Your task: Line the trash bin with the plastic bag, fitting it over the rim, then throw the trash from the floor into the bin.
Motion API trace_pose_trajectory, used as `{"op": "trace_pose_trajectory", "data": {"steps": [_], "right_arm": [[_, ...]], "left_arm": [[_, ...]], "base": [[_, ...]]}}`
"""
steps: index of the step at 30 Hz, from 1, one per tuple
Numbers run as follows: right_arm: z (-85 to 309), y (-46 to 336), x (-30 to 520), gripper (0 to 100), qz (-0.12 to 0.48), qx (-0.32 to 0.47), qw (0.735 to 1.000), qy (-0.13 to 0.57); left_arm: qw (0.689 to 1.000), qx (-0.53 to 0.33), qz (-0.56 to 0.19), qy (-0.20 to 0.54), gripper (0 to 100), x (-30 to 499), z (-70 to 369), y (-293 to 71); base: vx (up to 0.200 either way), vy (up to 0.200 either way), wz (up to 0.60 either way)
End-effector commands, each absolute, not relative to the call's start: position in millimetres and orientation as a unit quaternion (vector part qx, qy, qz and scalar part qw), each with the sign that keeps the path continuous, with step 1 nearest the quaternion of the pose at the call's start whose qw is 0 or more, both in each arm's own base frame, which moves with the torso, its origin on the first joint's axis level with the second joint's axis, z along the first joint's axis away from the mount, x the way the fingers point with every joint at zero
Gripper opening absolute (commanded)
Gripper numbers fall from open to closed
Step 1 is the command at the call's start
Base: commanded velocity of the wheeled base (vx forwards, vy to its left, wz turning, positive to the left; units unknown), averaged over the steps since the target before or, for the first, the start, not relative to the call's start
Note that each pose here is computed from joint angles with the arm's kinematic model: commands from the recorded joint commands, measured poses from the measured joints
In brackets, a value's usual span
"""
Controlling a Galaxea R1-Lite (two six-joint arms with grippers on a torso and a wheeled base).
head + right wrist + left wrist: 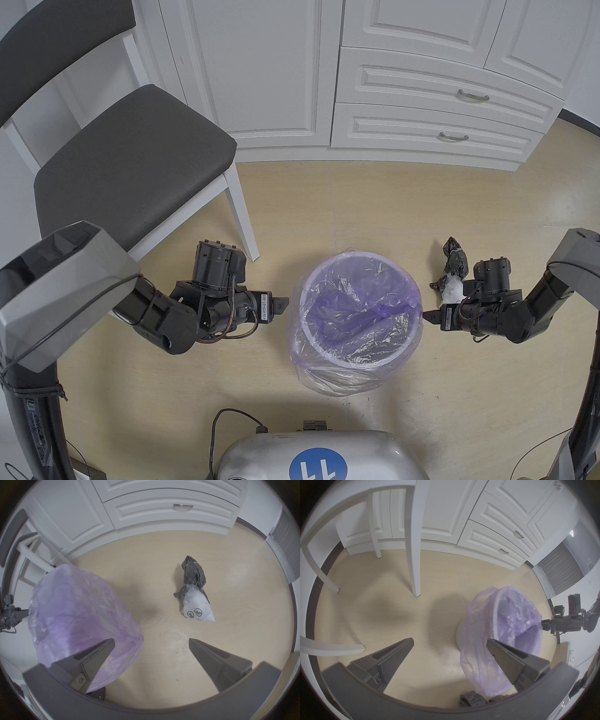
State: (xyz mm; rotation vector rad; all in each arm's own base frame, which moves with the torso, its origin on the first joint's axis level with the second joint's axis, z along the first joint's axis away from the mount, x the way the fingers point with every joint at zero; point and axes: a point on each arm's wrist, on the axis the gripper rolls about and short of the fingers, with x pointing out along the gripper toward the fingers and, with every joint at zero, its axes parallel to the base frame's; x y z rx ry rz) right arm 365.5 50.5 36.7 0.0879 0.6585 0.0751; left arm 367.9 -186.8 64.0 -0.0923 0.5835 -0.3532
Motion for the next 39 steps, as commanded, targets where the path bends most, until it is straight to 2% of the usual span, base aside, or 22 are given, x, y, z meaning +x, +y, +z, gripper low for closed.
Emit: {"op": "trace_pose_trajectory", "data": {"steps": [1, 9, 14, 18, 22, 27, 39], "right_arm": [[70, 44, 345, 0, 0.047, 0.037, 0.954, 0.293], [107, 66, 314, 0, 0.099, 0.034, 0.963, 0.250], [110, 112, 302, 0, 0.162, 0.049, 0.956, 0.241], [91, 154, 307, 0, 0.196, 0.090, 0.943, 0.252], [54, 173, 317, 0, 0.202, 0.083, 0.933, 0.286], [24, 187, 338, 0, 0.201, 0.080, 0.928, 0.303], [-9, 213, 385, 0, 0.195, 0.112, 0.930, 0.291]], "left_arm": [[0.944, -0.048, -0.187, 0.269, 100, 344, 91, -183], [0.945, -0.051, -0.190, 0.262, 100, 310, 108, -167], [0.950, -0.058, -0.196, 0.235, 100, 292, 118, -158], [0.951, -0.062, -0.198, 0.229, 100, 281, 119, -153], [0.952, -0.063, -0.199, 0.225, 100, 273, 114, -148], [0.955, -0.069, -0.198, 0.209, 100, 270, 112, -144], [0.959, -0.090, -0.192, 0.185, 100, 269, 103, -133]], "base": [[0.000, 0.000, 0.00], [0.000, 0.000, 0.00], [0.000, 0.000, 0.00], [0.000, 0.000, 0.00], [0.000, 0.000, 0.00], [0.000, 0.000, 0.00], [0.000, 0.000, 0.00]]}}
